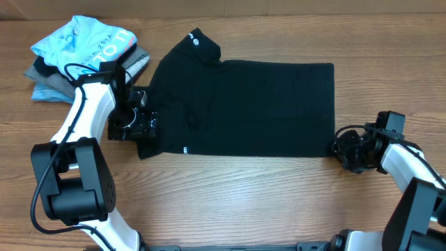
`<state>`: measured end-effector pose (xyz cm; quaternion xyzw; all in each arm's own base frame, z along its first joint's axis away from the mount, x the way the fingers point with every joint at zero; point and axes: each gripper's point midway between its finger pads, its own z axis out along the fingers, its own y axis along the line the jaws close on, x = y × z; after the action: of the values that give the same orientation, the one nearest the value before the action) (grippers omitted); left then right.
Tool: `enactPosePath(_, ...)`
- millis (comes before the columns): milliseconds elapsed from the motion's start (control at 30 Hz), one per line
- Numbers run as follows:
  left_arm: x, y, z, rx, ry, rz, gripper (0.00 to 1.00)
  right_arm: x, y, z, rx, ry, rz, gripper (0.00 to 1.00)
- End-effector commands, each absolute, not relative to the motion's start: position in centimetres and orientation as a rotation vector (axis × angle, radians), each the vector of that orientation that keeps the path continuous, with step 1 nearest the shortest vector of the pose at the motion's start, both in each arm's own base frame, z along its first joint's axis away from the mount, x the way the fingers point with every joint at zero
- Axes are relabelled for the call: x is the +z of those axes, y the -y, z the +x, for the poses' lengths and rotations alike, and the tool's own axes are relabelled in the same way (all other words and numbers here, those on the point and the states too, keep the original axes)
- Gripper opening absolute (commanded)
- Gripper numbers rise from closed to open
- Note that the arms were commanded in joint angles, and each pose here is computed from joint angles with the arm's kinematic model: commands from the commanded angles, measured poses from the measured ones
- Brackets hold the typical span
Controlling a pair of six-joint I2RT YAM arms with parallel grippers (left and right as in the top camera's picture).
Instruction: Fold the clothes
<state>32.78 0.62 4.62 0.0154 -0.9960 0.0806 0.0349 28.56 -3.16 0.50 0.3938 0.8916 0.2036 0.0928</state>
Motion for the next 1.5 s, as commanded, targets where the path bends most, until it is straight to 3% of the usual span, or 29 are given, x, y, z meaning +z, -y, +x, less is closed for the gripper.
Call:
enactPosePath(0, 4.4, -0.2, 32.6, 0.283, 3.054, 0.015, 0.91, -0.4, 1.9, 27.7, 0.691, -2.694, 1.151, 0.35)
enactPosePath(367, 4.3, -0.7, 32.7, 0.242, 3.06, 0.007, 0.89, -0.8, 2.4, 26.7, 0.625, -2.728, 1.197, 0.04)
enactPosePath(967, 2.7, -1.8, 34.1, 0.137, 3.142, -0.083, 0.74, 0.5, 3.9, 28.3, 0.54, -2.705, 1.174, 0.04)
enactPosePath(1100, 1.9, -1.5, 33.9, 0.161, 3.146, -0.084, 0.64, 0.3, 4.2, 28.2, 0.511, -2.707, 1.179, 0.04)
enactPosePath(1167, 1.6, -1.5, 33.8, 0.163, 3.145, -0.084, 0.49, 0.3, 4.3, 28.1, 0.493, -2.711, 1.182, 0.04)
enactPosePath(1300, 1.7, -1.7, 34.0, 0.148, 3.153, -0.084, 0.09, 0.2, 4.5, 28.0, 0.478, -2.713, 1.185, 0.04)
enactPosePath(1333, 1.7, -1.8, 34.1, 0.142, 3.156, -0.082, 0.04, 0.2, 4.5, 28.0, 0.477, -2.713, 1.185, 0.04)
enactPosePath(1467, 2.0, -2.7, 34.5, 0.066, 3.169, -0.079, 0.04, -0.2, 5.3, 27.2, 0.387, -2.737, 1.21, 0.04)
